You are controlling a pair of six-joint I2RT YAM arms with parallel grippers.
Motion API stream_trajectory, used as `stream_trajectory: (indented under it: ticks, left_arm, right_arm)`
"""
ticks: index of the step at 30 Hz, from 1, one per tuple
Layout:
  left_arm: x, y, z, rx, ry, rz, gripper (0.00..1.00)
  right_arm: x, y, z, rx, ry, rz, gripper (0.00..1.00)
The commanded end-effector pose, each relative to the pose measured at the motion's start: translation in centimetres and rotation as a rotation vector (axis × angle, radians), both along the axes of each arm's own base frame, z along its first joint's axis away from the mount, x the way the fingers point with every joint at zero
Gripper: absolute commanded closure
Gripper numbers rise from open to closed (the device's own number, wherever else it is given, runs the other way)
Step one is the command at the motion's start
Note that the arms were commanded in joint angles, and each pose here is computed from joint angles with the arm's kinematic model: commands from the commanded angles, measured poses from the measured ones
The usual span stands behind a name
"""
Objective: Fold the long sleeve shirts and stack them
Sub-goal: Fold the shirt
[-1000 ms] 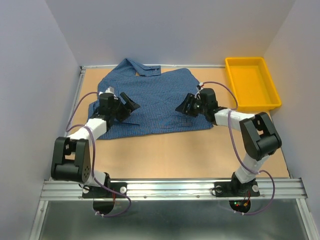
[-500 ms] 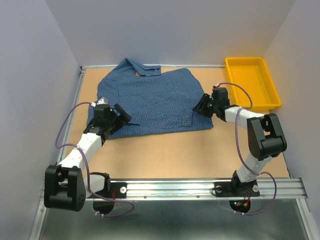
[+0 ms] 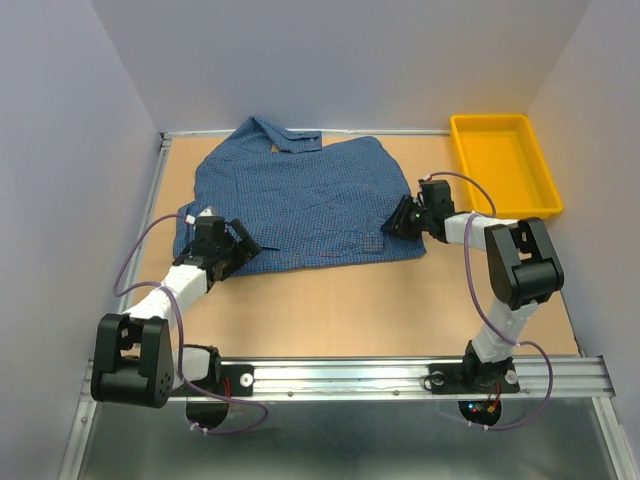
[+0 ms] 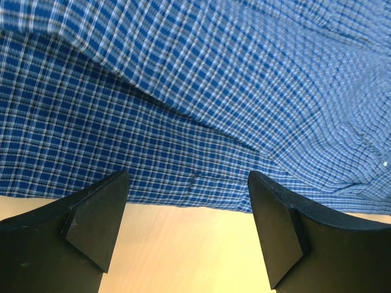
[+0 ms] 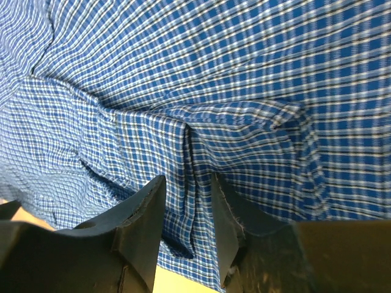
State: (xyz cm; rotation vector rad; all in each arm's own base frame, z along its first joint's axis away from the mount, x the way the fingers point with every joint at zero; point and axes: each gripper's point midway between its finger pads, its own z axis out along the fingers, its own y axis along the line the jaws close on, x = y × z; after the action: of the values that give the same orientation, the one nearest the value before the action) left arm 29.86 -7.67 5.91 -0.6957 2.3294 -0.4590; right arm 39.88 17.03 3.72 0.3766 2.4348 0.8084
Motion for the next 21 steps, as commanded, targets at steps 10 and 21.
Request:
stream_trajectory:
  ticks: [10,21]
  left_arm:
    - [-0.2,0.8,-1.1,0.031,0.010,0.016,0.10]
    - [-0.4,0.8,-1.2,0.028,0.014,0.016,0.09]
  right_arm:
    - [1.2,0.9,3.2,0.031,-0.102,0.034,0.54]
    - [1.1,1.4,0.8,0.053,-0.036,0.040,0.58]
